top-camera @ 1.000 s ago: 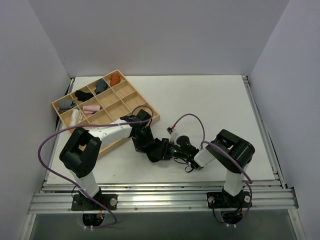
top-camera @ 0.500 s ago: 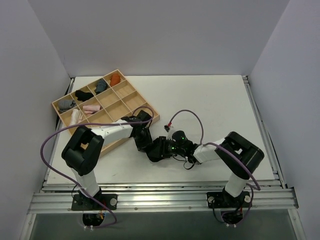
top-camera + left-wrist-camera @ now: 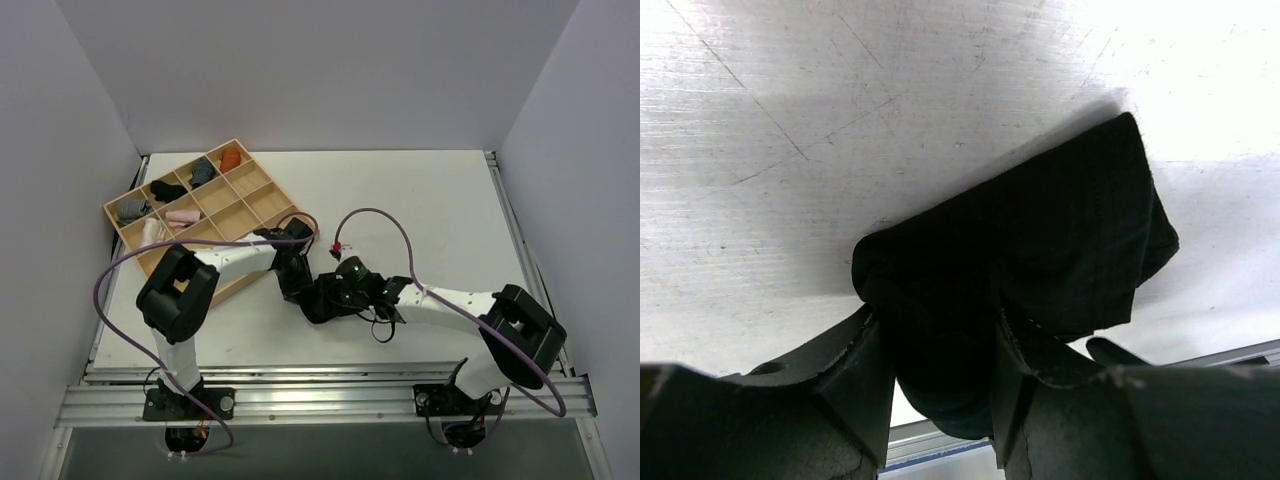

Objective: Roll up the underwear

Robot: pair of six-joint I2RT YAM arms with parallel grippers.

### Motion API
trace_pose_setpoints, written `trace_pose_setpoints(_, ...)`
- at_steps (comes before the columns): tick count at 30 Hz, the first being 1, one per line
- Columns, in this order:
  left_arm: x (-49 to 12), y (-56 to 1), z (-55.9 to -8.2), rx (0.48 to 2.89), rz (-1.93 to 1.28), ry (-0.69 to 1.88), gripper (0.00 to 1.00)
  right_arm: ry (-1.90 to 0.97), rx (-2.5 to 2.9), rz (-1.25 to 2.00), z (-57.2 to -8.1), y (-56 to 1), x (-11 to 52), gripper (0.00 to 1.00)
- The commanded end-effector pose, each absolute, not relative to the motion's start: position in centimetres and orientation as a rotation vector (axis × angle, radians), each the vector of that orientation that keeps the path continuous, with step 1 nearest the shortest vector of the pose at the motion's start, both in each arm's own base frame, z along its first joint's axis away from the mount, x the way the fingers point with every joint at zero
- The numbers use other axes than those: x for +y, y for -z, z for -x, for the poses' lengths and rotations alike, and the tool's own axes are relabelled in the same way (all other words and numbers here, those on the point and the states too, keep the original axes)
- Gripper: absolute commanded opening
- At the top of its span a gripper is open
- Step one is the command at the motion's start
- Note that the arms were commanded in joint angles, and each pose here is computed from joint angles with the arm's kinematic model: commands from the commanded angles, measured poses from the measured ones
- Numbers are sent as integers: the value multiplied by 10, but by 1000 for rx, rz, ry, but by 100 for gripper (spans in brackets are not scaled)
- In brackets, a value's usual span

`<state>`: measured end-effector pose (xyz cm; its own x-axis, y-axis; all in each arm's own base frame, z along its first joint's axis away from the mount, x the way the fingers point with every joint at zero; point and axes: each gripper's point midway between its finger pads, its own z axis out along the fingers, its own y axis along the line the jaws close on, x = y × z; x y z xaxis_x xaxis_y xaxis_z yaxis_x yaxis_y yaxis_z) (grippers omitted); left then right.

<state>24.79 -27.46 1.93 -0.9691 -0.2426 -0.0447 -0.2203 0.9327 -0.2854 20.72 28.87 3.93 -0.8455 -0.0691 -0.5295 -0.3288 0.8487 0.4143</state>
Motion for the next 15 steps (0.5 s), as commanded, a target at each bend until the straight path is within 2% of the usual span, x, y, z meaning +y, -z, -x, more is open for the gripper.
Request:
trace_pose_setpoints(1, -249, 9, -228, 3095, 310, 176, 33, -474, 2510, 374, -202, -45, 273, 55)
trace_pose_setpoints(10, -259, 10, -225, 3116, 288, 158, 32, -260, 2380, 548, -199, -63, 292, 59)
trace_pose_setpoints(15, -259, 8, -225, 3119, 294, 150, 32, -126, 2374, 644, -203, -50, 297, 60)
